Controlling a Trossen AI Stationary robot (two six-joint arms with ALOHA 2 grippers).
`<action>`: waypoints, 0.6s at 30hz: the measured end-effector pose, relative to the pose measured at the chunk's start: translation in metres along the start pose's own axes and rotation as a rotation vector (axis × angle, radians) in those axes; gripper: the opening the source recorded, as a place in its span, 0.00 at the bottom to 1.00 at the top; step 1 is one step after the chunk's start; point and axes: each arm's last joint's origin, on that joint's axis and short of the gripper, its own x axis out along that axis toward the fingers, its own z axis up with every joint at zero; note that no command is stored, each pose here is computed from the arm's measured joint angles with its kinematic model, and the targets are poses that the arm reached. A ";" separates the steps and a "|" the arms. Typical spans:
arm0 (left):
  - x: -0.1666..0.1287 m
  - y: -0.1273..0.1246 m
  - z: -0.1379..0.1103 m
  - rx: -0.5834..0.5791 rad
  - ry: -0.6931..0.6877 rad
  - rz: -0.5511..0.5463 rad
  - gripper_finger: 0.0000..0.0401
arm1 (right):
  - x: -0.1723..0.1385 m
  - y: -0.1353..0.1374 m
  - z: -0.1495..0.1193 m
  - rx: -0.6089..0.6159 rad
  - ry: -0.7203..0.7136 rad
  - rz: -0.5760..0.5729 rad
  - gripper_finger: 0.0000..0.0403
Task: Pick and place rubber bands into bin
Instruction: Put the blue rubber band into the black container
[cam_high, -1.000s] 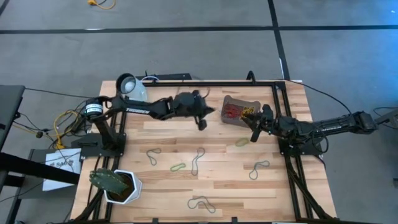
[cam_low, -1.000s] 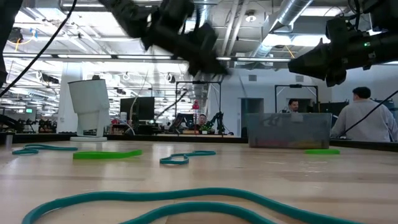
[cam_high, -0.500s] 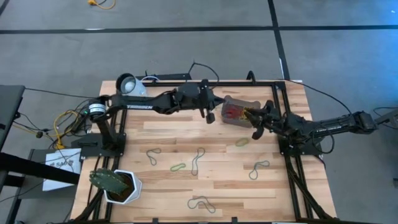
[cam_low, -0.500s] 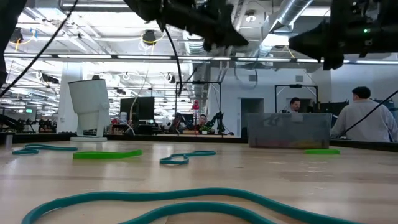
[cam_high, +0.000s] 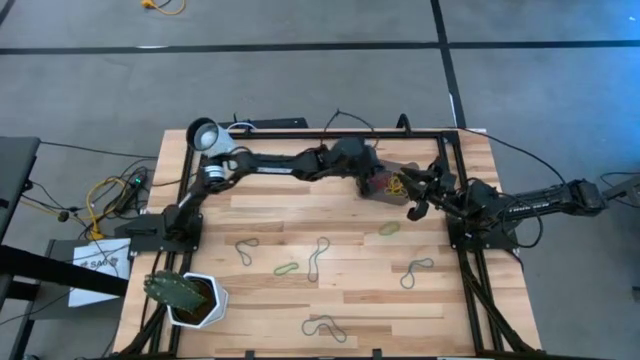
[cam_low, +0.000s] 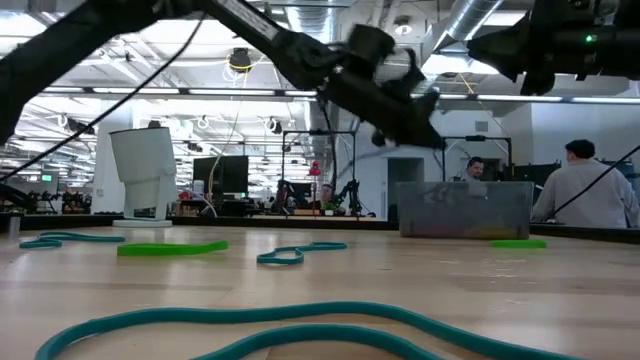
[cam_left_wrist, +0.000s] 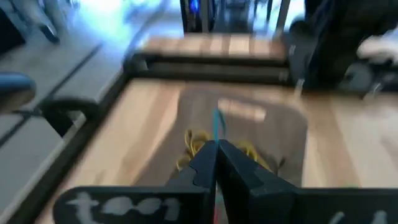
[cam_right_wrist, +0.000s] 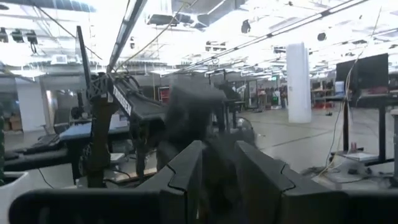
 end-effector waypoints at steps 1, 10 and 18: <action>0.006 0.000 -0.004 -0.002 0.024 0.005 0.00 | 0.000 0.000 0.000 -0.012 0.000 0.000 0.23; 0.033 -0.002 -0.037 0.004 0.181 -0.020 0.00 | 0.000 0.000 0.000 -0.067 0.001 0.000 0.23; 0.033 0.000 -0.035 0.010 0.159 -0.013 0.00 | 0.000 0.001 -0.004 -0.085 0.038 0.006 0.23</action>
